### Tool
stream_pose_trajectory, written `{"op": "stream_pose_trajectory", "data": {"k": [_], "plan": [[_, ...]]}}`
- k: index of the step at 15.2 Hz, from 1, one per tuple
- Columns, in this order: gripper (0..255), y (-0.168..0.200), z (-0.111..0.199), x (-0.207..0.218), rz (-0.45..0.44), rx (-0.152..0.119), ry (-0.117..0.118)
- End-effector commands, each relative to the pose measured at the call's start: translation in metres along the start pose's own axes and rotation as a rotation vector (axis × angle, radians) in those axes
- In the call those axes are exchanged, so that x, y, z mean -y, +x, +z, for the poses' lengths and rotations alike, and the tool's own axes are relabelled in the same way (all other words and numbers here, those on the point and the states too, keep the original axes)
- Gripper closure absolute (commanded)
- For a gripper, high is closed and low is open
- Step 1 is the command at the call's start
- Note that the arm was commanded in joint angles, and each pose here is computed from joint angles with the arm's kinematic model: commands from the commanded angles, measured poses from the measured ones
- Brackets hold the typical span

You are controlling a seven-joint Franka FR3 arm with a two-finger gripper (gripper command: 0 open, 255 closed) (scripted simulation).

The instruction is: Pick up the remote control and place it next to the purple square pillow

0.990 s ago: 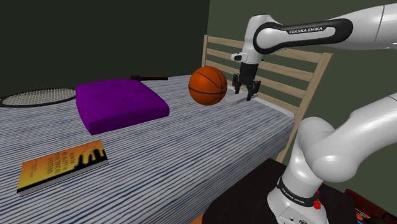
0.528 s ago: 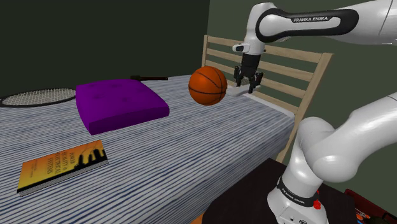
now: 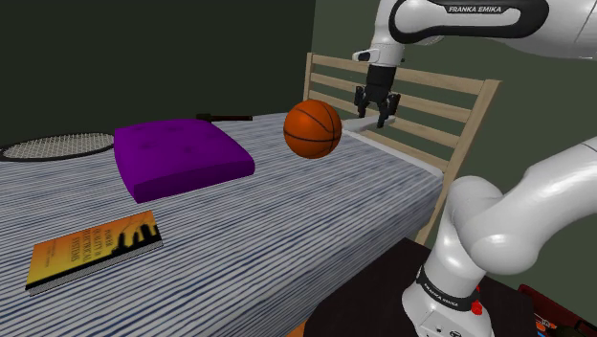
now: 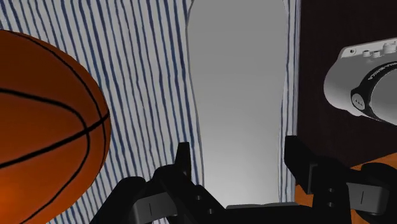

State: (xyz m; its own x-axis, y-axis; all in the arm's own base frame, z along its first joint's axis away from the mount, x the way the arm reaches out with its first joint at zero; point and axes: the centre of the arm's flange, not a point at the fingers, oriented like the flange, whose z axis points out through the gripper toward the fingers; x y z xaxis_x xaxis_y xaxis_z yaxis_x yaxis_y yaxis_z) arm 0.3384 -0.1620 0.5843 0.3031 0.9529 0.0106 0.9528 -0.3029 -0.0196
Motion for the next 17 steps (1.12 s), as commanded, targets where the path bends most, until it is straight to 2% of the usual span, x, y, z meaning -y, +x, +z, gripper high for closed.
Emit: {"op": "stream_pose_trajectory", "data": {"k": [1,17], "plan": [[255,0.011,-0.006,-0.007,0.0,0.0,0.0],[255,0.188,-0.008,-0.123,0.0,0.0,0.0]]}}
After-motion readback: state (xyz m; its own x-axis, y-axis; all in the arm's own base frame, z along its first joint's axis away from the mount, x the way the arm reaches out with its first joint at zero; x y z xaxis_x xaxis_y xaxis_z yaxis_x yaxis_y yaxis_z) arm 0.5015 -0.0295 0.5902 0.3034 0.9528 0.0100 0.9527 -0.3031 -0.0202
